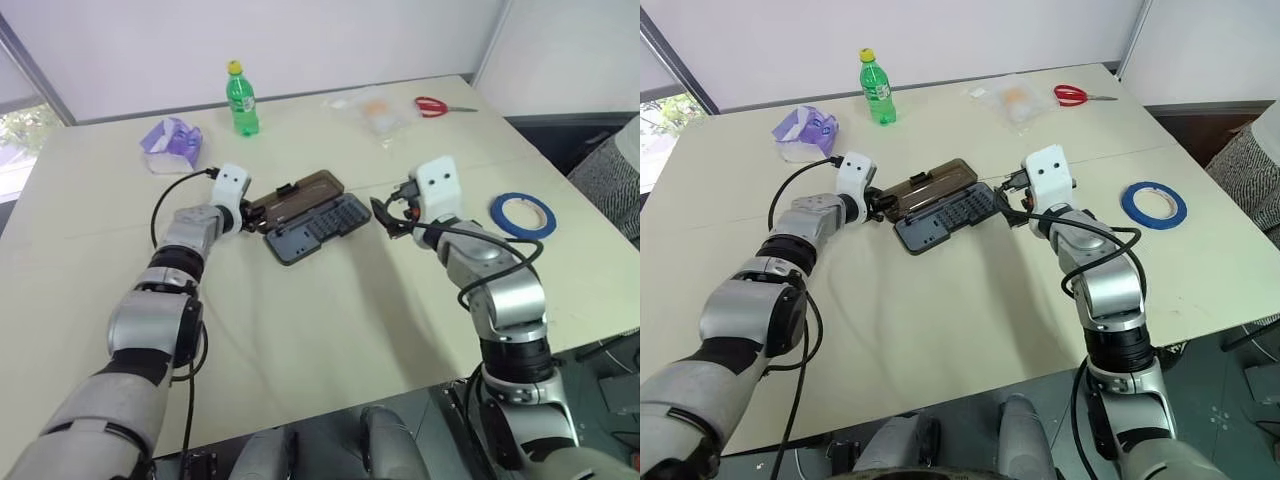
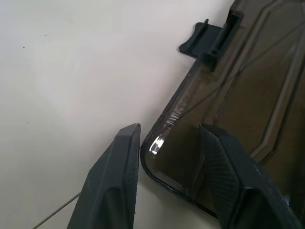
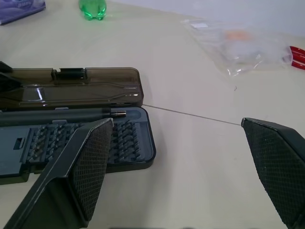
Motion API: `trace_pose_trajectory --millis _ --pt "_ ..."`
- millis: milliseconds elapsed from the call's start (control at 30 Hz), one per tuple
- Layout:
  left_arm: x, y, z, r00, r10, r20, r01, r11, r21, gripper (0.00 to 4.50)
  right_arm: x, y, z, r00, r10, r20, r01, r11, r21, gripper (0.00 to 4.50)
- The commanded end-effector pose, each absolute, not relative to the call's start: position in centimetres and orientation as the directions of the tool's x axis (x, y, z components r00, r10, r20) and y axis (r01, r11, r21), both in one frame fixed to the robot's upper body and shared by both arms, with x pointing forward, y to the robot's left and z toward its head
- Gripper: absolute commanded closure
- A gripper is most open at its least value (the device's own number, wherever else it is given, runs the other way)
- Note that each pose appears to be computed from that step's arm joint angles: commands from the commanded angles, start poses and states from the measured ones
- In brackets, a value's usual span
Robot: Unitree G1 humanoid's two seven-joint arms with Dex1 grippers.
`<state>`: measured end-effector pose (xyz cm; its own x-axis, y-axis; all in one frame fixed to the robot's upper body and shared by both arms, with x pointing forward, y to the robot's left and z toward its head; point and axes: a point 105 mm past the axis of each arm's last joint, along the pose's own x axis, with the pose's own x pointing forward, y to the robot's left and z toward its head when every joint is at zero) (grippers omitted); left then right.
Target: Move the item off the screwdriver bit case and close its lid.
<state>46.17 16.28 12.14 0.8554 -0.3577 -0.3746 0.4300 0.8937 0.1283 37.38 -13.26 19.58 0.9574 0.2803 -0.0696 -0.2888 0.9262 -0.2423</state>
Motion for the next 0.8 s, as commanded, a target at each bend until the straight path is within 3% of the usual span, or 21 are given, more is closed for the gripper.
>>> trace_pose_trajectory --millis 33,100,533,800 --pt "45.0 15.0 9.7 0.773 -0.428 -0.469 0.527 0.844 0.098 3.69 37.1 -13.3 22.1 0.96 0.279 0.019 -0.264 0.928 -0.261 0.0" --pt "44.6 14.5 9.6 0.734 -0.473 -0.487 0.586 0.804 0.1 4.45 37.1 -13.3 22.0 0.961 0.275 0.019 -0.261 0.929 -0.262 0.0" --pt "41.9 12.5 10.3 0.468 -0.672 -0.573 0.867 0.476 0.15 4.45 37.3 -13.5 22.1 0.965 0.261 0.019 -0.248 0.934 -0.256 0.0" --pt "40.4 12.4 10.6 0.347 -0.711 -0.612 0.935 0.313 0.167 4.45 37.4 -13.7 22.3 0.967 0.255 0.02 -0.241 0.935 -0.261 0.0"
